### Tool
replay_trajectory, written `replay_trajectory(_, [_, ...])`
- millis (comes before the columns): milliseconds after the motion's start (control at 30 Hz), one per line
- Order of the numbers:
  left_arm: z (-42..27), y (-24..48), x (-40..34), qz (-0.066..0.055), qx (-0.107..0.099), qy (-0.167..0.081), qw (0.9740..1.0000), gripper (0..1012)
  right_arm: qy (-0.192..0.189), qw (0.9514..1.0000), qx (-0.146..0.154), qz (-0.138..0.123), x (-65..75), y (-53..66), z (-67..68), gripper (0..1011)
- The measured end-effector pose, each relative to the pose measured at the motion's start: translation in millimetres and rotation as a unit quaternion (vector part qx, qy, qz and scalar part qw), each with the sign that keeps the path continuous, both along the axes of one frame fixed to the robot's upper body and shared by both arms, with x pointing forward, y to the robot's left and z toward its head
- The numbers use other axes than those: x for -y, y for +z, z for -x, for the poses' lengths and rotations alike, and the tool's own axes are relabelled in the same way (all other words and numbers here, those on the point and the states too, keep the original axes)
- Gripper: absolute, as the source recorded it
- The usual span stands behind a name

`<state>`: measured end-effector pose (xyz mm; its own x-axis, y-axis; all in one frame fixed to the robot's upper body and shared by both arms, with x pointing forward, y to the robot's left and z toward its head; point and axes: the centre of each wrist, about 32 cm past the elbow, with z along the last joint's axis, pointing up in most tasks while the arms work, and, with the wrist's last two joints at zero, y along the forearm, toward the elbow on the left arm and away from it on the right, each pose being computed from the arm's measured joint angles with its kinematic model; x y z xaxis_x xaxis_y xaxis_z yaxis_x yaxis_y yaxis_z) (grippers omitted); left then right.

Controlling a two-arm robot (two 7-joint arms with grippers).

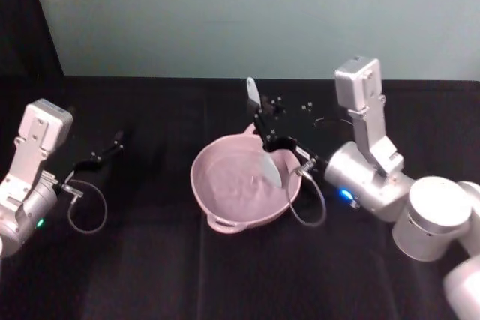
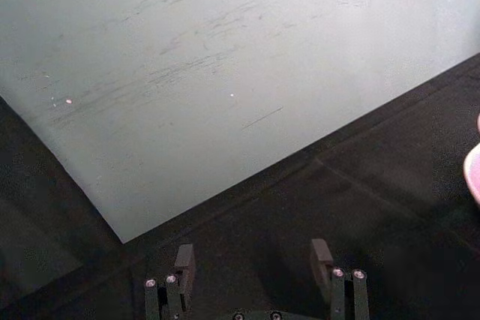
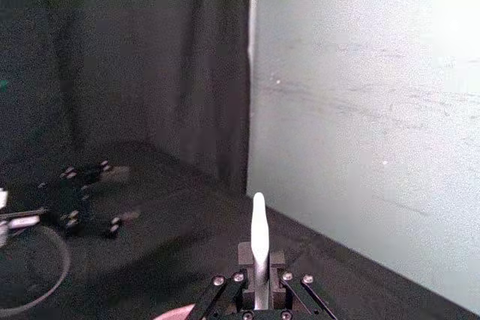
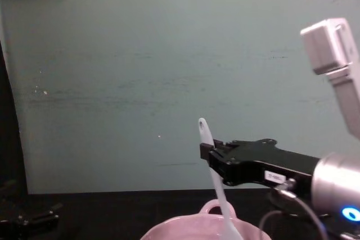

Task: Use the one hand to pick up the spoon and stir the clear water in the bowl.

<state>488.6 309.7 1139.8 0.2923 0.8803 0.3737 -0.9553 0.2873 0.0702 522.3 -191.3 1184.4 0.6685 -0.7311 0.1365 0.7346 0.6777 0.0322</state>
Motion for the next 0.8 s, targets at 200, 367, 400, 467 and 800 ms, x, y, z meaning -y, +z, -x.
replay_trajectory(200, [0.0, 0.0, 0.0, 0.0, 0.0, 0.0, 1.0, 1011, 0.02, 0.9995, -0.02, 0.013, 15.4, 14.1, 15.7, 117])
replay_trajectory(367, [0.0, 0.0, 0.0, 0.0, 0.0, 0.0, 1.0, 1011, 0.031, 0.9985, -0.038, 0.022, 28.5, 29.8, 27.0, 117])
replay_trajectory(400, [0.0, 0.0, 0.0, 0.0, 0.0, 0.0, 1.0, 1011, 0.032, 0.9983, -0.042, 0.024, 30.2, 32.6, 28.3, 116])
replay_trajectory(467, [0.0, 0.0, 0.0, 0.0, 0.0, 0.0, 1.0, 1011, 0.035, 0.9979, -0.046, 0.028, 34.4, 38.7, 31.2, 117])
replay_trajectory(800, [0.0, 0.0, 0.0, 0.0, 0.0, 0.0, 1.0, 1011, 0.057, 0.9963, -0.05, 0.042, 53.8, 62.3, 45.2, 117])
